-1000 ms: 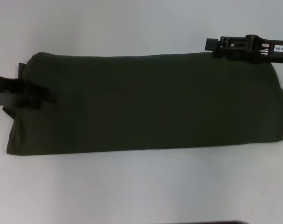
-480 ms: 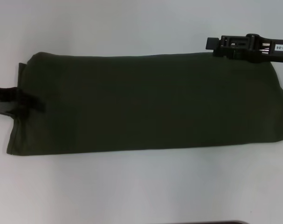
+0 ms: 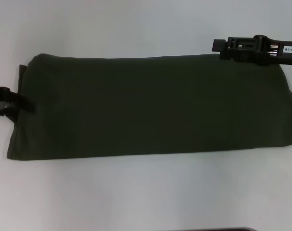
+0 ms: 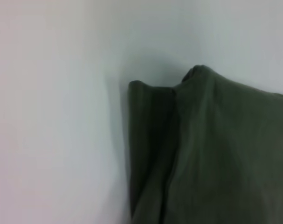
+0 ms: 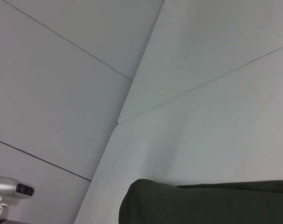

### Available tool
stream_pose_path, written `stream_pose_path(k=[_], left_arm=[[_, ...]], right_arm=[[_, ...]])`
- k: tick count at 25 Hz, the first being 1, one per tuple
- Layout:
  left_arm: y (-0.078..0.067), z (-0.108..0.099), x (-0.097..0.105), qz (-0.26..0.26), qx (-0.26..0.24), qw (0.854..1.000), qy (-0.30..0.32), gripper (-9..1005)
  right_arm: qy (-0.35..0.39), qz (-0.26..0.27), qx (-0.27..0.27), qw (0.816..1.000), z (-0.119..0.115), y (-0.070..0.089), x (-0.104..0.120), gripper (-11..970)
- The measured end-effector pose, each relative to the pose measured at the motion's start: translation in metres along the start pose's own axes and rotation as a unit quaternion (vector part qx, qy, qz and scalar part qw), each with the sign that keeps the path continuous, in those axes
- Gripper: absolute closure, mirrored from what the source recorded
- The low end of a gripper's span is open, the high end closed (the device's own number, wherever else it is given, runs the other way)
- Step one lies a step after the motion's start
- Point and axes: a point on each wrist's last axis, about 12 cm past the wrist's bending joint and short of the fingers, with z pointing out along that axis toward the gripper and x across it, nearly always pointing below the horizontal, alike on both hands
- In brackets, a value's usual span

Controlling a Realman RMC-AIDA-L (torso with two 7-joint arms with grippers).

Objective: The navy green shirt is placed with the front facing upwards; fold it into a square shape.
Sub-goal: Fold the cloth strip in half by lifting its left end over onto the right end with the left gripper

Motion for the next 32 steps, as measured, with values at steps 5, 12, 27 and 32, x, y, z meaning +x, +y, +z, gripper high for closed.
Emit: stream_pose_path(k=[5,12,27,32], left_arm=[[0.000,-0.027,0.002,0.015,0.037,0.999,-0.017,396],[0.007,-0.031,0.009,-0.011,0.035,0.999,-0.003,395],[0.006,-0.033,0.001,0.011,-0.015,1.000,-0.015,368],[0.010,-0.030,0.001,0.001,-0.039,0.999,-0.014,347]], right_arm=[[0.001,0.000,-0.001,1.000,0.000,0.000,0.000,309],[-0.001,-0.003,0.005,1.000,-0.003,-0.001,-0.003,309],[-0.002,-0.005,0.004,1.000,-0.005,0.000,-0.005,309],[-0.003,-0.005,0.003,1.000,-0.005,0.000,-0.005,309]])
